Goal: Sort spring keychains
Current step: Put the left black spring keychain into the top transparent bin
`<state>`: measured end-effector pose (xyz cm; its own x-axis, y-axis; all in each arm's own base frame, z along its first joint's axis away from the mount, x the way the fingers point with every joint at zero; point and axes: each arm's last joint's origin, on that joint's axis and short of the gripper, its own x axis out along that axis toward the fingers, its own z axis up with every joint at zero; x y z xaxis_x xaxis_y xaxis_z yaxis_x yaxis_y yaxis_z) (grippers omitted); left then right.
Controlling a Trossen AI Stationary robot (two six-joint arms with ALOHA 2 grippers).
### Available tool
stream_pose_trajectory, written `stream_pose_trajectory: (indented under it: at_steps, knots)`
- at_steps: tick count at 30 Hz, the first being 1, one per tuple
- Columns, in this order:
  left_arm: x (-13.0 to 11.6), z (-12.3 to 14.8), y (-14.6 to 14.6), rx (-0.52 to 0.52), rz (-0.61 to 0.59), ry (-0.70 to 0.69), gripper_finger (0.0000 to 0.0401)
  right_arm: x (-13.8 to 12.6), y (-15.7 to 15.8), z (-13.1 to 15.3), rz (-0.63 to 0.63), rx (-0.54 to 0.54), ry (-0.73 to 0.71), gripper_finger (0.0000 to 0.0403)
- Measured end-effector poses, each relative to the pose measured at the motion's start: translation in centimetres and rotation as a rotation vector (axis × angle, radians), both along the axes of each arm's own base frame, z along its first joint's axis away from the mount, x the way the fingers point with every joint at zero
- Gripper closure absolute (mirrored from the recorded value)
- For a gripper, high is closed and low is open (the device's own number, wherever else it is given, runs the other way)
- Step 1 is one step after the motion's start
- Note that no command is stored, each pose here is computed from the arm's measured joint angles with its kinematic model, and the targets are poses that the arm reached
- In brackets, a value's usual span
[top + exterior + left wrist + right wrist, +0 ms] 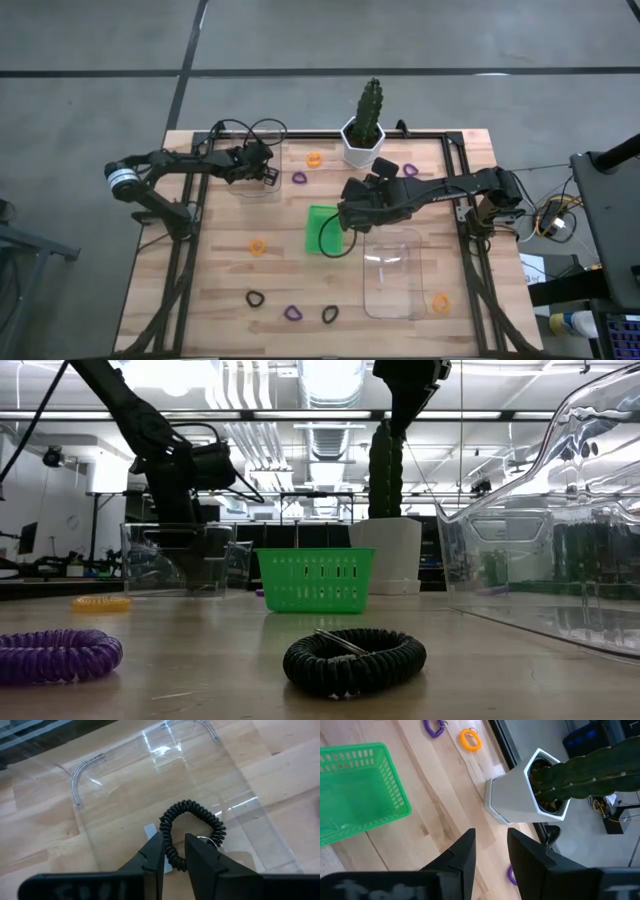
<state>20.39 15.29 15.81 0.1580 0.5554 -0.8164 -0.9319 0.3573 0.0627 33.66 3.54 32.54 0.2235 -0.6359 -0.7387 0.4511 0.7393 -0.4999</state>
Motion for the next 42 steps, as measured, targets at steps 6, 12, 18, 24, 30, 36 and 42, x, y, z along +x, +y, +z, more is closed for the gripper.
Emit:
stream_pose_trajectory:
  at_steps: [6, 12, 18, 24, 30, 36, 42]
  knots:
    - [0.1, 0.9, 0.0, -0.019, -0.018, 0.023, 0.0332, 0.0, 0.0, 0.0, 0.0, 0.0, 0.001, 0.0298]
    - [0.5, 6.1, -1.6, -0.067, -0.125, -0.031, 0.0332, -0.1, 0.0, 0.0, 0.002, -0.008, 0.01, 0.0305]
    - [0.1, 11.7, -6.0, 0.025, -0.3, -0.22, 0.0332, -0.8, -0.3, 0.5, 0.011, -0.072, 0.022, 0.031]
    - [-1.5, 13.6, -11.0, 0.053, -0.5, -0.353, 0.0332, -3.0, -0.7, 1.0, 0.008, -0.085, 0.006, 0.0316]
    - [-2.8, 13.5, -14.9, 0.01, -0.642, -0.472, 0.0332, -7.1, -1.4, 1.9, 0.0, -0.077, -0.133, 0.0317]
    - [-2.8, 12.9, -17.9, -0.016, -0.795, -0.594, 0.0332, -11.6, -2.0, 1.9, 0.079, 0.02, -0.375, 0.0317]
    - [-2.5, 11.9, -20.3, -0.083, -0.883, -0.62, 0.0332, -14.1, -1.8, 0.1, 0.293, 0.184, -0.651, 0.0317]
